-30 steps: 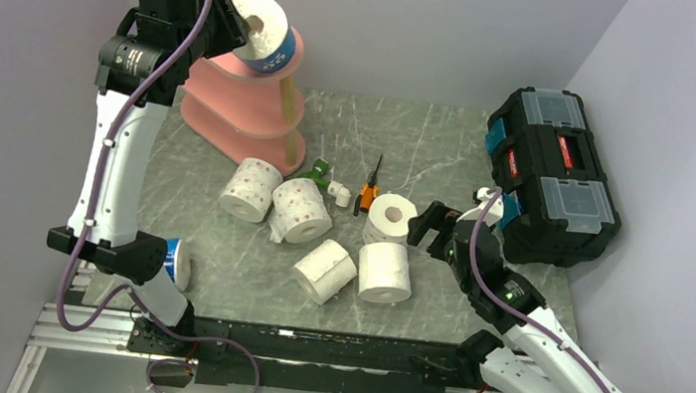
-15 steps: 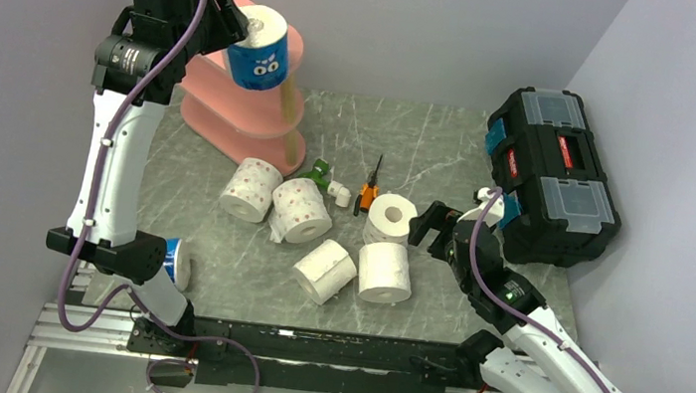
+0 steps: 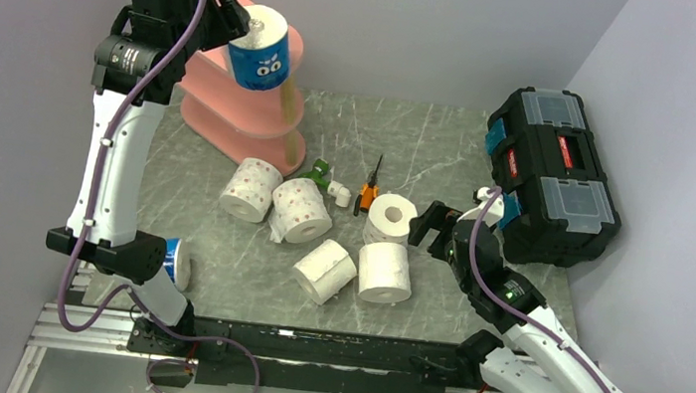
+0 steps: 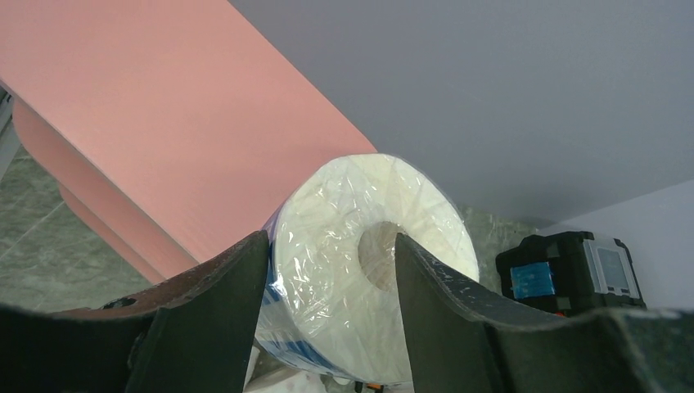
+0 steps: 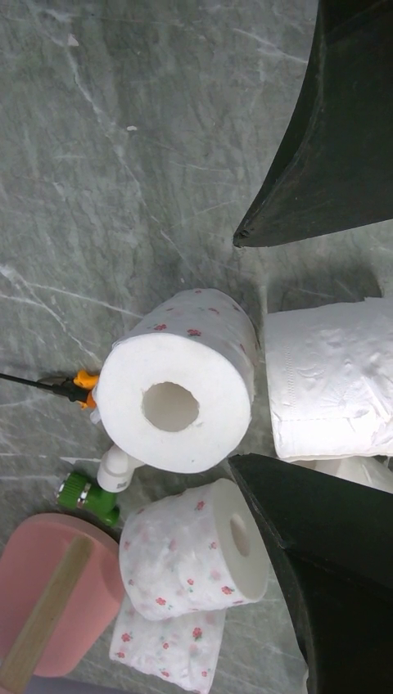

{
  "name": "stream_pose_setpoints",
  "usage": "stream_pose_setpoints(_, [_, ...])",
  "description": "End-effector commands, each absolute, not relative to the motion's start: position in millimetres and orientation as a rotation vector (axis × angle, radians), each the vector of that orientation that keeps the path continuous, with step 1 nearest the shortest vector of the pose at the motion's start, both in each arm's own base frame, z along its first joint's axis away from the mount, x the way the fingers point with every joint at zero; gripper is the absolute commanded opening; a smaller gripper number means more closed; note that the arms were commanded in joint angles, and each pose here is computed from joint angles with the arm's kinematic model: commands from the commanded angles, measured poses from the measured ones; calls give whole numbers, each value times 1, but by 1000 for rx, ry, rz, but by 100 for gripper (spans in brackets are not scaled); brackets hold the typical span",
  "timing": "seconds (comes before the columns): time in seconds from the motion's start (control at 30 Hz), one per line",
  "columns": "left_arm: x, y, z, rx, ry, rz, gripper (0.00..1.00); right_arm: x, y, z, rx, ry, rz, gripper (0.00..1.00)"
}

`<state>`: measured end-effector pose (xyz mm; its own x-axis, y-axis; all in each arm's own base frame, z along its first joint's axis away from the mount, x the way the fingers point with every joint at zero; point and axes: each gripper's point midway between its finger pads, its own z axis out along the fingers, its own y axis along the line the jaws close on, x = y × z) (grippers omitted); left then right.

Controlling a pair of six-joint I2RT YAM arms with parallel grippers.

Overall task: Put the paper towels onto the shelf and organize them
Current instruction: Place the paper towel on the shelf.

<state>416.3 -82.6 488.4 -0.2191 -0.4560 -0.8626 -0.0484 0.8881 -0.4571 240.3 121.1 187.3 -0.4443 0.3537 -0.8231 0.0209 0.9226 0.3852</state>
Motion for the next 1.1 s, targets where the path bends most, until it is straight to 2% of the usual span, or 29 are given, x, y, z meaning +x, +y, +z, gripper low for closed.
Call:
stream_pose_setpoints(0.0, [413,-80,521,-367,1666,-417,63,244,117,203,287,1966,382,99])
stream_pose_setpoints(0.23, [421,-82,504,-377,1700,-422,61,244,117,204,283,1968,370,99])
stream_pose_setpoints(0.53, [408,-68,542,-399,1583,-415,76,245,117,202,280,1974,364,99])
stream_pose_setpoints(0.83, [394,-65,547,-377,1554,-421,78,244,117,202,286,1976,371,99])
stream_pose_setpoints(0.9, [382,-63,547,-353,1527,-413,83,243,117,201,286,1978,372,99])
stream_pose_setpoints(1.0, [356,-55,548,-301,1471,-373,97,243,115,201,284,1980,363,99])
stream_pose_setpoints(1.07, [337,-50,550,-251,1435,-341,99,242,114,201,281,1980,357,99])
